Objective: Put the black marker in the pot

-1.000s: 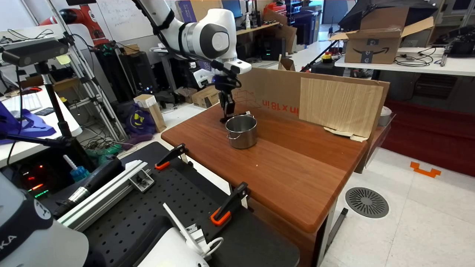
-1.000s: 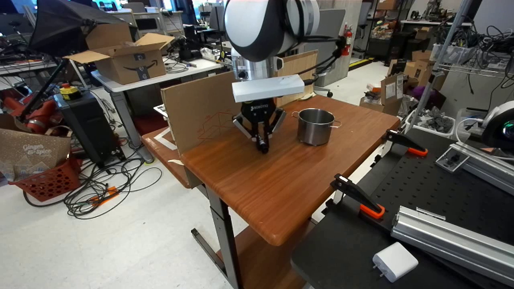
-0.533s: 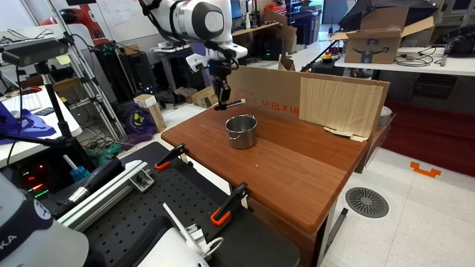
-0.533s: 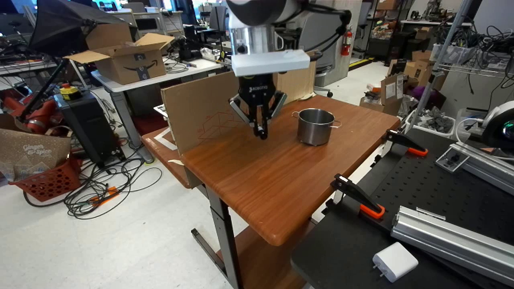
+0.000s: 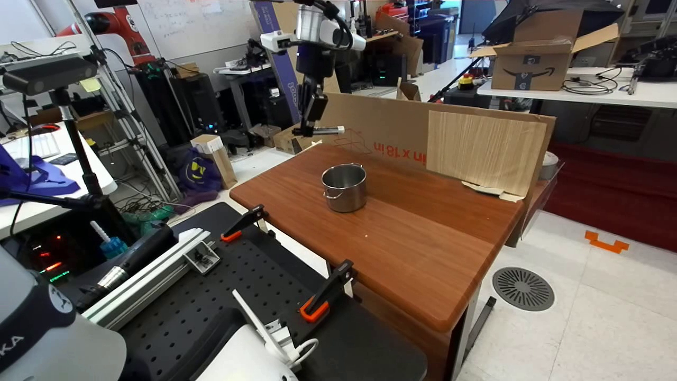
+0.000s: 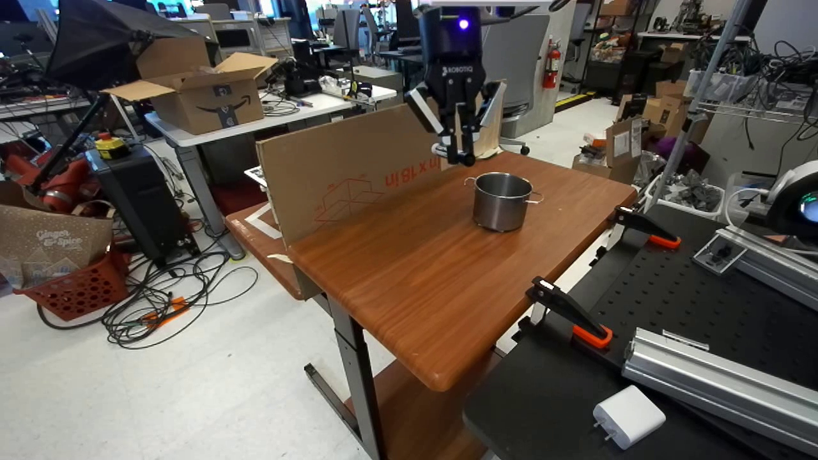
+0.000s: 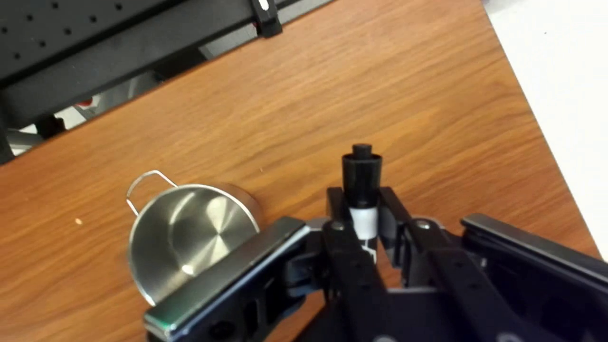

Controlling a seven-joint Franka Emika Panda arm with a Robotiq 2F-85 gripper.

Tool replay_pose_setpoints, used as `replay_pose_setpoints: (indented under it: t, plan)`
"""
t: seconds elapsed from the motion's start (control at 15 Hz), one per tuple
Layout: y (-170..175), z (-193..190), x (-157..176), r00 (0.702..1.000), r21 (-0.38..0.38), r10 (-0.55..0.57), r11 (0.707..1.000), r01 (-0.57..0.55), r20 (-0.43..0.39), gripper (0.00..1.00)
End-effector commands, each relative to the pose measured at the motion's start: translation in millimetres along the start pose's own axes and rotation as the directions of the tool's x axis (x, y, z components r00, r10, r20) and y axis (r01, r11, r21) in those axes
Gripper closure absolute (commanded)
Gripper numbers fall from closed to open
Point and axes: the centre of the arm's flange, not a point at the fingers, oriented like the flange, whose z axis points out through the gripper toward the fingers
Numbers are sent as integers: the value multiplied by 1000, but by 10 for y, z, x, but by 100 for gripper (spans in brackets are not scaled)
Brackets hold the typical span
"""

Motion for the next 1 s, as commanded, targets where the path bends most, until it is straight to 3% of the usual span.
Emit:
replay_pose_setpoints:
  t: [0.0,0.53,0.93]
  plan:
    - [210,-20,10,991,-8,8,1000,-7,130,95]
    - [526,59,70,960,-45,55,998,-44,276,95]
    - [660,152,315,953,-21,92,996,-90,289,95]
